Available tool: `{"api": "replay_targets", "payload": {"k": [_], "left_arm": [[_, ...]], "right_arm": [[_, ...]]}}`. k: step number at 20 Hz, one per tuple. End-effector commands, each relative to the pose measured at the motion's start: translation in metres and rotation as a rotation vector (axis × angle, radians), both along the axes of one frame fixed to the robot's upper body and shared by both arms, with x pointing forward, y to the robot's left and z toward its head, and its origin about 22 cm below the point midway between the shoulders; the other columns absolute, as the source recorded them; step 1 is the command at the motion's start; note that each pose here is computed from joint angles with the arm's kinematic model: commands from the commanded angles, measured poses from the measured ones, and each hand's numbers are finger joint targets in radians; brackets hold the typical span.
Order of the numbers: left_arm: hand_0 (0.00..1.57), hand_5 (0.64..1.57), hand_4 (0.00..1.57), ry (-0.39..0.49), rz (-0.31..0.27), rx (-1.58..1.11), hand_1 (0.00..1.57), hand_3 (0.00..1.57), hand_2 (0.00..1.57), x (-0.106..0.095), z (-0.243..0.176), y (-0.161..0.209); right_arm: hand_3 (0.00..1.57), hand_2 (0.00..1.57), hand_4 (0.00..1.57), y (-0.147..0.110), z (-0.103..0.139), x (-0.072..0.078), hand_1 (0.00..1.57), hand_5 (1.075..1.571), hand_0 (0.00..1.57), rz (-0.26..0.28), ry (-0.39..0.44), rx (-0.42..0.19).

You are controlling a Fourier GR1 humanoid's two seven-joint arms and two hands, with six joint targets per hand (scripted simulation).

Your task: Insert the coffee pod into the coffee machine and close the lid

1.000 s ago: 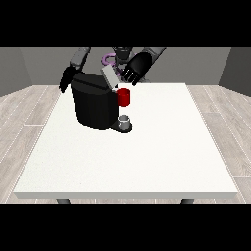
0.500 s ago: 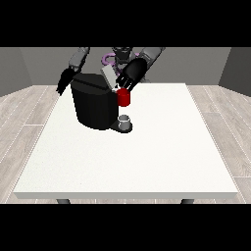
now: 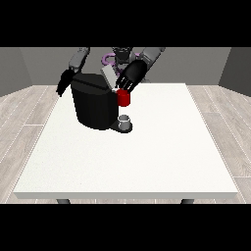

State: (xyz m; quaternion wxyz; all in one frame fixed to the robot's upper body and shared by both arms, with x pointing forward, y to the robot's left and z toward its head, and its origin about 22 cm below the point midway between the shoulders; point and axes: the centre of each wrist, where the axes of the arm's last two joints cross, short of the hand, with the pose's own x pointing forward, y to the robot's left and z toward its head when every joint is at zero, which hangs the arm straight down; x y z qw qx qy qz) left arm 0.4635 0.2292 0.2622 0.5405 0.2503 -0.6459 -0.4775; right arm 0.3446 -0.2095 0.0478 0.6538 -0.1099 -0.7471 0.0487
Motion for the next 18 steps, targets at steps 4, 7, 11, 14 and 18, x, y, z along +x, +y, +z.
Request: {"api": "replay_targets", "payload": {"k": [4, 7, 11, 14, 18], "left_arm": [[1.22, 1.571, 0.42, 0.011, 0.001, 0.019, 1.22, 1.2, 1.26, 0.001, -0.019, 0.003], [1.22, 1.571, 0.38, -0.081, 0.008, -0.015, 1.22, 1.21, 1.26, -0.002, 0.03, 0.015], [1.22, 1.571, 0.36, -0.099, -0.048, 0.005, 1.22, 1.2, 1.24, -0.002, 0.025, -0.011], [1.19, 1.571, 0.36, -0.165, 0.021, -0.001, 1.19, 1.17, 1.21, -0.006, 0.061, 0.014], [1.23, 1.571, 0.0, -0.154, 0.041, 0.061, 1.23, 1.16, 1.24, -0.001, 0.016, 0.009]], "right_arm": [[0.0, 0.0, 0.0, 0.009, 0.002, -0.003, 0.0, 1.571, 0.0, 0.002, 0.018, 0.003], [0.0, 0.0, 0.0, 0.002, 0.015, 0.005, 0.0, 1.571, 0.0, -0.002, -0.032, 0.002], [0.0, 0.0, 0.0, -0.018, 0.008, 0.013, 0.0, 1.571, 0.0, -0.047, -0.052, 0.005], [0.0, 0.0, 0.0, 0.023, 0.017, 0.007, 0.0, 1.571, 0.0, 0.026, -0.056, -0.029], [0.0, 0.0, 0.0, 0.008, 0.011, 0.003, 0.0, 1.571, 0.0, 0.008, -0.038, -0.021]]}}
